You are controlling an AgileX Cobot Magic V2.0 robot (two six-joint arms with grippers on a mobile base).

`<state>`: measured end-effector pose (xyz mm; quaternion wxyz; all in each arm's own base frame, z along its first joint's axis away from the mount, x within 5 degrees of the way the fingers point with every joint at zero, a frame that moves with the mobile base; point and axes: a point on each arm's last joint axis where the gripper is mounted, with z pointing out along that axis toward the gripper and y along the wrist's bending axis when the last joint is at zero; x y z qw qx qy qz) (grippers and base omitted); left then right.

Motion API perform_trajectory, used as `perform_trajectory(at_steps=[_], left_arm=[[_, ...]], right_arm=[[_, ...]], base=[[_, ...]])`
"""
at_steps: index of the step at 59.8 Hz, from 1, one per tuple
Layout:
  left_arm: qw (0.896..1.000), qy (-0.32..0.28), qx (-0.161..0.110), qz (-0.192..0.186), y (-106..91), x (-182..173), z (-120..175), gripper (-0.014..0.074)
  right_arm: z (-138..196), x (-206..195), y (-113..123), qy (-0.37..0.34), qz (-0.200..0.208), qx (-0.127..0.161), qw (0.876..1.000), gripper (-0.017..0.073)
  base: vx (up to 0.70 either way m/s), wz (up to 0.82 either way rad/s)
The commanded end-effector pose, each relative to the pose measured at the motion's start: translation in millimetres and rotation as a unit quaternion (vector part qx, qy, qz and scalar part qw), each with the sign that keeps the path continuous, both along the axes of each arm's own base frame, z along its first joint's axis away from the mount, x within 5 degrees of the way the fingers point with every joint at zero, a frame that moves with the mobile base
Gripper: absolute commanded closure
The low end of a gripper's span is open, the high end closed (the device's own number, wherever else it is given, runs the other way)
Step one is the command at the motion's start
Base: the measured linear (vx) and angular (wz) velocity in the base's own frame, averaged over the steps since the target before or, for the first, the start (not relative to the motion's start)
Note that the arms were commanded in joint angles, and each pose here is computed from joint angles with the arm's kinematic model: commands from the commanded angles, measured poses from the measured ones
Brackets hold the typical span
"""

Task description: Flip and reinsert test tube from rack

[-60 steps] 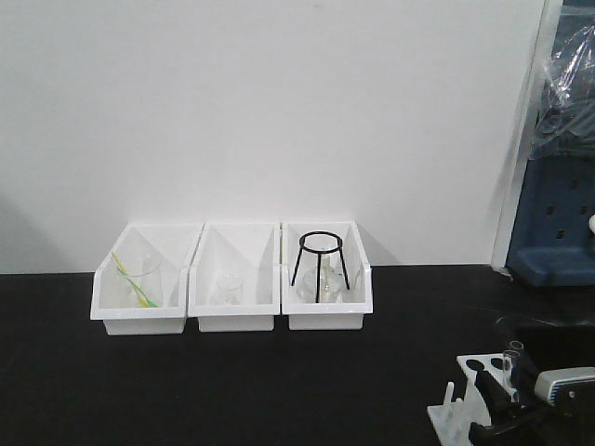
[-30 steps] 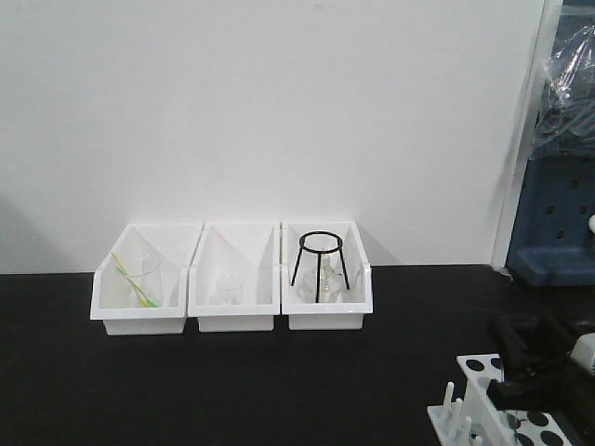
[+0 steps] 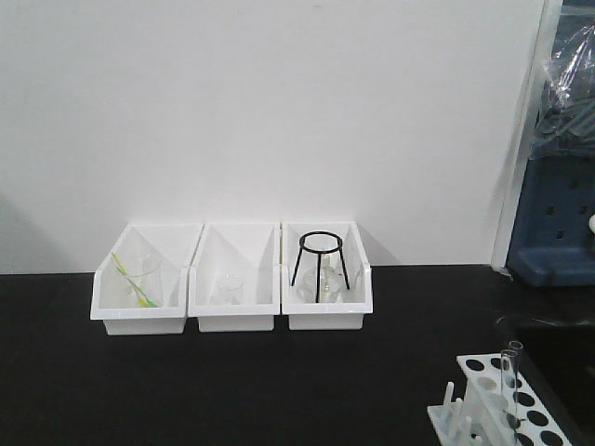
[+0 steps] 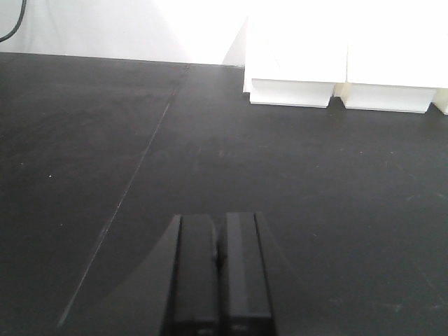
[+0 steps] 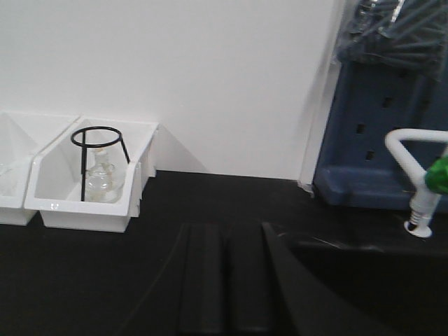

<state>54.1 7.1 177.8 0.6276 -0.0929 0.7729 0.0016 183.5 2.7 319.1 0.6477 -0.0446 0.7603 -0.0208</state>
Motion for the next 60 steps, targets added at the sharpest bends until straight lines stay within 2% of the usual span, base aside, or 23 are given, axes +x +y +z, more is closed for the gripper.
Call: perform_trajectory(at_steps=[1,8,40,43,48,51,60], left_arm=[[0.999,-0.042,0.003,-0.004,-0.5,1,7,0.06],[0.999,-0.042,0.003,-0.004,-0.5,1,7,0.06],[0.999,-0.042,0.003,-0.004,-0.5,1,7,0.06],[0.999,-0.042,0.003,-0.004,-0.5,1,7,0.06],[0.999,-0.042,0.003,-0.004,-0.5,1,7,0.06],[0.999,-0.042,0.003,-0.004,-0.5,1,7,0.06],[0.999,-0.042,0.003,-0.004,-0.5,1,7,0.06]], right_arm=[[17,-12,0,-0.045,0.005,-0.014,0.999,0.0573],[21,-27,-2,-0.055,-0.004,-0.031,0.998,0.0571],[26,-34,-2,-0.07,-0.006,-0.03,0.997,0.0571],[28,-38,-3,-0.075,-0.011,-0.017,0.997,0.0571],[29,-56,-5,-0.083,-0.027,0.038,0.995,0.0571],[19,-69,-5,-0.082,-0.028,0.049,0.995,0.0571],[-34,-106,-4,-0.095,-0.019,0.017,0.995,0.0571]], base=[[0.0,0.0],[0.0,0.0],[0.0,0.0],[0.0,0.0],[0.0,0.0],[0.0,0.0],[0.0,0.0]])
